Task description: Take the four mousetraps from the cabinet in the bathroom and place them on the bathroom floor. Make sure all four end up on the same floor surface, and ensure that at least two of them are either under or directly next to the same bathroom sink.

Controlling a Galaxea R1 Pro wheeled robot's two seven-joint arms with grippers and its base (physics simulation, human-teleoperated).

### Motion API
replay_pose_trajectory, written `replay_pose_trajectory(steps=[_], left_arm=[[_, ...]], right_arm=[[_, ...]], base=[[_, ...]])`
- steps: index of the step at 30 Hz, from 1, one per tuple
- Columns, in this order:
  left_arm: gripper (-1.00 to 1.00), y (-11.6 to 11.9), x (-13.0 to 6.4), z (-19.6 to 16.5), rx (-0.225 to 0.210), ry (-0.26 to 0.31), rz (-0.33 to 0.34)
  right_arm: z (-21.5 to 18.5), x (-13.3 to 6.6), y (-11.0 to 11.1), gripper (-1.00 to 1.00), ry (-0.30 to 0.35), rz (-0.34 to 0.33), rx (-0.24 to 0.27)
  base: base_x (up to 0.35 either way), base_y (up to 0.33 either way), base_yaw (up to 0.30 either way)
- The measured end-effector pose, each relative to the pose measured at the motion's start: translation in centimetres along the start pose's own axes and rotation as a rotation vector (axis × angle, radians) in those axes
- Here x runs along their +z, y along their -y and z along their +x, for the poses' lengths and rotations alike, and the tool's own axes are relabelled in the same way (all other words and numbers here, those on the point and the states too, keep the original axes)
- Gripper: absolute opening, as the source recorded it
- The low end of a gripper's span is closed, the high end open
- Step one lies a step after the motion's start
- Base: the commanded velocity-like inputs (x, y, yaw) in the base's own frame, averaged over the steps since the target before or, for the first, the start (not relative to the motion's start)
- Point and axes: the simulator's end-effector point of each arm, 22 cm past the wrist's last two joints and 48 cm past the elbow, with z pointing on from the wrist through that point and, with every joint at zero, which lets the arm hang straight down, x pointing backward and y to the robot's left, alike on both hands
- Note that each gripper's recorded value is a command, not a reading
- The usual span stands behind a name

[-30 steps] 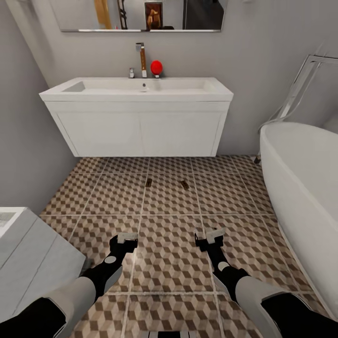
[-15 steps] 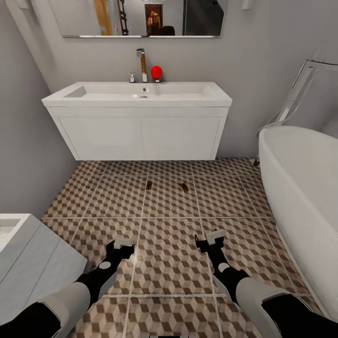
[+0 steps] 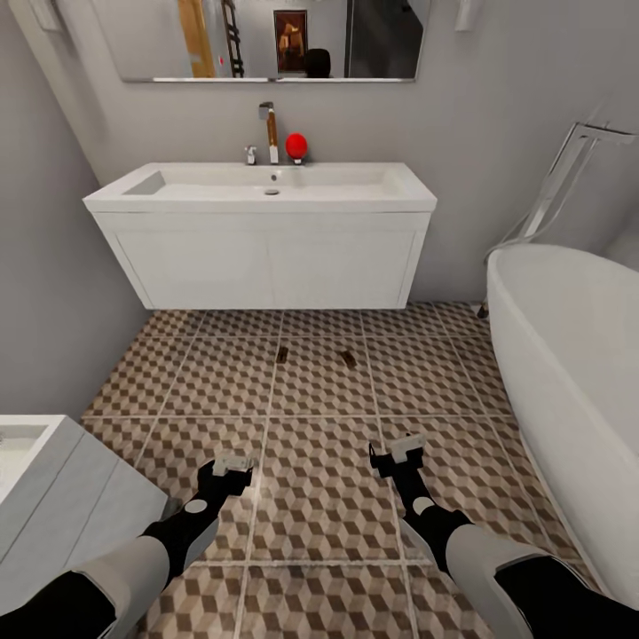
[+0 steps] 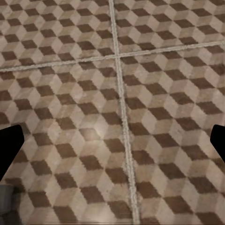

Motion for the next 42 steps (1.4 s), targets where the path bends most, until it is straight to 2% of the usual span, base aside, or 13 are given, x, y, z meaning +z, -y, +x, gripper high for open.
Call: replay_pose_trajectory(steps=[34, 42], left_arm=[[1.00, -0.6, -4.8, -2.3, 0.006, -0.057, 0.016], [1.00, -0.9, -5.9, -4.0, 0.007, -0.049, 0.014]], right_arm=[[-6.1, -2.5, 1.5, 1.00, -0.007, 0.006, 0.003], [-8.2, -3.1, 2.0, 1.00, 0.004, 0.009, 0.003]], base=[[0.000, 0.000, 0.000], [0.000, 0.000, 0.000]])
